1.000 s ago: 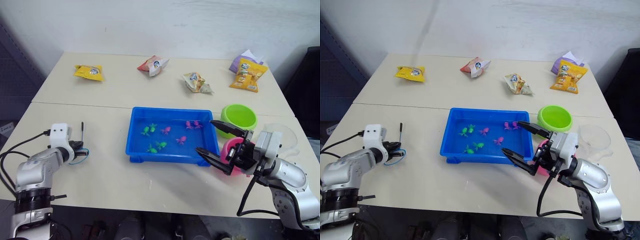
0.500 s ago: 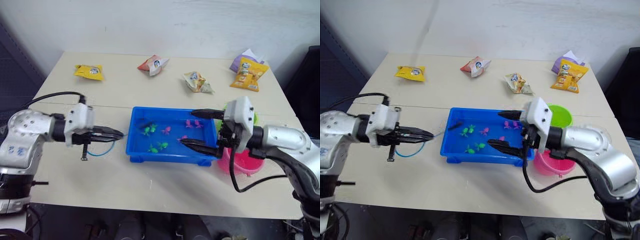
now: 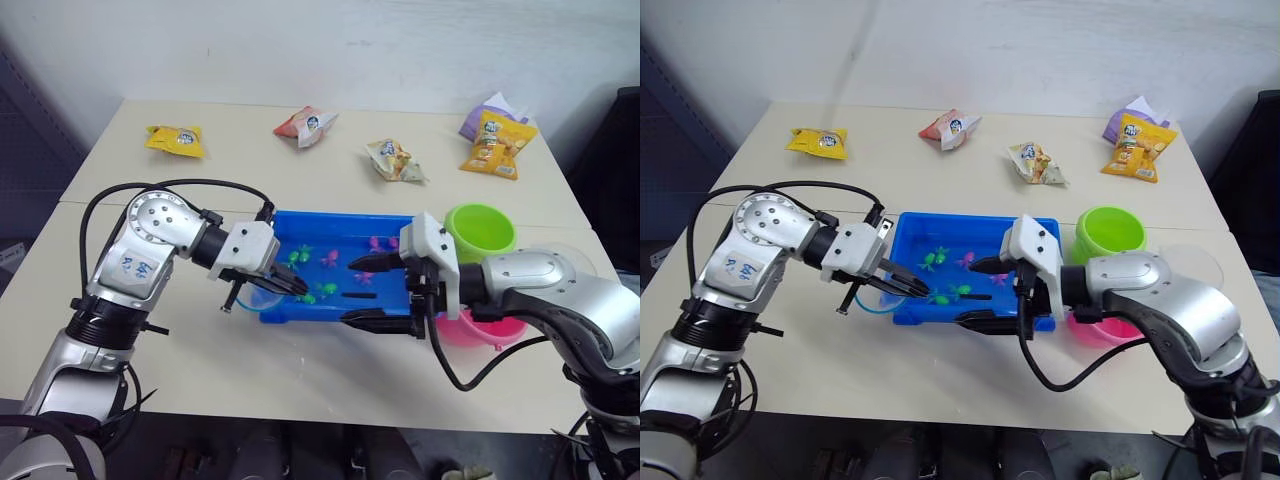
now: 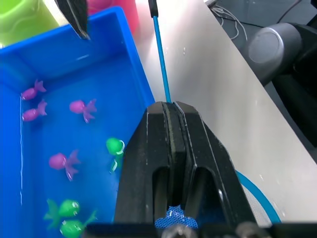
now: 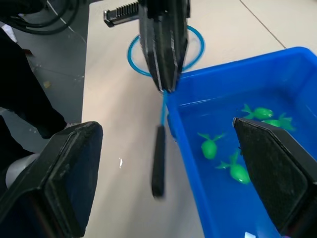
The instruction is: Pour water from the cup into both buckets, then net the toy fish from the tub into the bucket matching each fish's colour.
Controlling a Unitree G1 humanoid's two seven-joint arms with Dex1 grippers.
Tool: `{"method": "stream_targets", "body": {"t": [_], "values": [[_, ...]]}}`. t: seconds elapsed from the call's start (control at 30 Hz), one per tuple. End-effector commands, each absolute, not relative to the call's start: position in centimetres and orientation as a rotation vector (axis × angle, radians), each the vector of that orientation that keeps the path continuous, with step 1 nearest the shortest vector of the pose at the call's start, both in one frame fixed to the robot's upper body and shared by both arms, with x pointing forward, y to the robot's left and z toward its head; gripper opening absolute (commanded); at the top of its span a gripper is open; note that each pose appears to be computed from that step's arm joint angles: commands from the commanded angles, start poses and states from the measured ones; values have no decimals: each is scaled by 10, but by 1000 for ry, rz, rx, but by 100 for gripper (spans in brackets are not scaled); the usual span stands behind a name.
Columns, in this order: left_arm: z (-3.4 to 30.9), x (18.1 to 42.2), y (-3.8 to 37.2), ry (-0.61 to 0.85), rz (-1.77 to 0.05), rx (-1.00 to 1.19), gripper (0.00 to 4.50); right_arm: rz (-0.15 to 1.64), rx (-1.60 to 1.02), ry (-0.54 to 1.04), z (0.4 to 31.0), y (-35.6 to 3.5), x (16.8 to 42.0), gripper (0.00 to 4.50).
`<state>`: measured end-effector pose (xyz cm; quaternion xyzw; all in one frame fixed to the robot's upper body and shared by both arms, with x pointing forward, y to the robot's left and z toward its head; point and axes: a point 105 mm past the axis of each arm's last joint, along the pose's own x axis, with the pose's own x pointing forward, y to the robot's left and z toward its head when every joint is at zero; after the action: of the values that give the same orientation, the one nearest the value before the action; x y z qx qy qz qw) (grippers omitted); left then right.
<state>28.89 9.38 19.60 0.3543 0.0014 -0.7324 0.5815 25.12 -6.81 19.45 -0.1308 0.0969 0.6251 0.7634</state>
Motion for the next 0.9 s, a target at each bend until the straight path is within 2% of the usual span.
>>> {"method": "stream_targets", "body": {"t": [0.03,0.3,0.4,0.47,0.63,0.8,0.9], "values": [[203,291,91,-29,-1684,831,5,1369,-280,176,201,-63,247,450],[202,290,85,-38,-1693,824,5,1368,-213,176,199,-60,248,450],[201,291,85,-33,-1687,823,0,1364,-214,170,198,-59,250,366],[201,291,86,-29,-1680,818,0,1356,-216,158,198,-59,251,278],[200,292,89,-15,-1666,810,0,1345,-220,133,198,-57,253,13],[201,291,89,-31,-1663,783,0,1335,-241,118,197,-58,255,5],[203,285,89,-48,-1689,724,93,1340,-260,69,202,-56,256,0]]}}
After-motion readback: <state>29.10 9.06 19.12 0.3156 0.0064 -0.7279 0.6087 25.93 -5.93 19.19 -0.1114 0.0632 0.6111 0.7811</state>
